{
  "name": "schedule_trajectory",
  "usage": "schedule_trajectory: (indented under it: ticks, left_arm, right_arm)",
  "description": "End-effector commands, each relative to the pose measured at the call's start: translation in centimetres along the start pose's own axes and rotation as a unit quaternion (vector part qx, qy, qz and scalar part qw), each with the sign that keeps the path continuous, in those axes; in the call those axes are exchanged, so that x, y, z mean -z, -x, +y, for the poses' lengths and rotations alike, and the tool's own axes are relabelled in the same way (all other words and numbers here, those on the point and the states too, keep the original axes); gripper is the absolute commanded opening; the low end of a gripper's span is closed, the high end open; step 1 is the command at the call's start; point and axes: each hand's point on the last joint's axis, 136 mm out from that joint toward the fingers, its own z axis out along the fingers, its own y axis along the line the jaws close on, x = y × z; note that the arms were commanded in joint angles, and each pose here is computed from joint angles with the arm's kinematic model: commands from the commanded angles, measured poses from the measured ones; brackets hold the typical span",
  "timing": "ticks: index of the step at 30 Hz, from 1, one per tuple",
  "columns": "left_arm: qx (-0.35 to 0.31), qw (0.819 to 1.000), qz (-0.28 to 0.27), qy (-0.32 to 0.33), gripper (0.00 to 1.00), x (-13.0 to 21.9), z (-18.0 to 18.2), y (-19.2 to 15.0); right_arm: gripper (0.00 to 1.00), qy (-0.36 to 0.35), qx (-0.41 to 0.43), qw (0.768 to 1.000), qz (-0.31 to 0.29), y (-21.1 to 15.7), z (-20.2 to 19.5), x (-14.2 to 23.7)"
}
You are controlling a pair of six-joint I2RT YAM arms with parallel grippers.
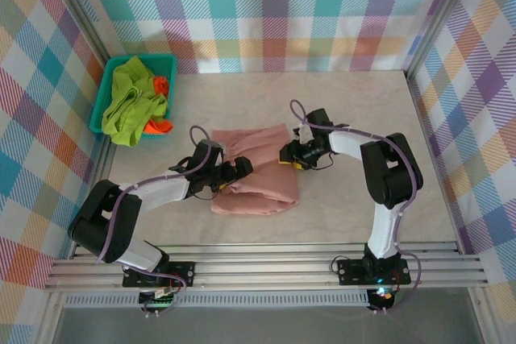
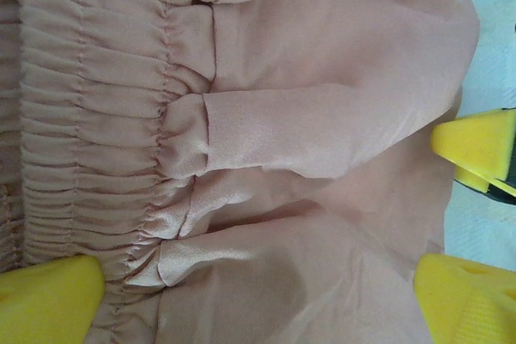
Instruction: Fold and stack the shorts
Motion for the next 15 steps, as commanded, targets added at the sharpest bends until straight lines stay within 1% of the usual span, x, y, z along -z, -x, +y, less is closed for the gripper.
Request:
schedule_trajectory:
  ticks: [1,3,5,7,8,11,13,15]
  left_arm:
    - [0.015,0.998,0.031,0.046,1.00,-0.4,2.9,-2.3]
    - [0.013,0.999,0.020,0.039,1.00,0.1,2.3,-1.9]
    - [0.008,1.000,0.006,0.029,1.00,0.9,1.6,-1.2]
    - [0.004,1.000,-0.008,0.025,1.00,1.9,0.9,-0.6]
    - [-0.001,1.000,-0.018,0.024,1.00,2.5,0.5,-0.2]
    - [-0.015,0.999,-0.046,0.020,1.00,4.7,-0.8,1.0]
    - [-0.024,0.998,-0.059,0.020,1.00,5.9,-1.3,1.5]
    - [-0.029,0.997,-0.070,0.020,1.00,6.8,-1.7,1.8]
  right_arm:
    - [0.34,0.000,0.008,1.000,0.002,0.3,0.3,-0.2]
    - [0.21,-0.022,0.015,1.000,0.001,0.4,-0.2,0.0]
    - [0.11,-0.048,0.026,0.998,0.002,0.4,-0.7,0.5]
    - [0.02,-0.095,0.039,0.995,-0.001,0.5,-1.7,1.6]
    - [0.00,-0.127,0.047,0.991,-0.004,0.6,-2.4,2.4]
    - [0.00,-0.229,0.074,0.971,-0.007,0.9,-4.4,5.6]
    - [0.00,-0.298,0.089,0.950,-0.007,1.1,-6.1,8.1]
    - [0.00,-0.367,0.097,0.925,-0.007,1.4,-8.0,11.0]
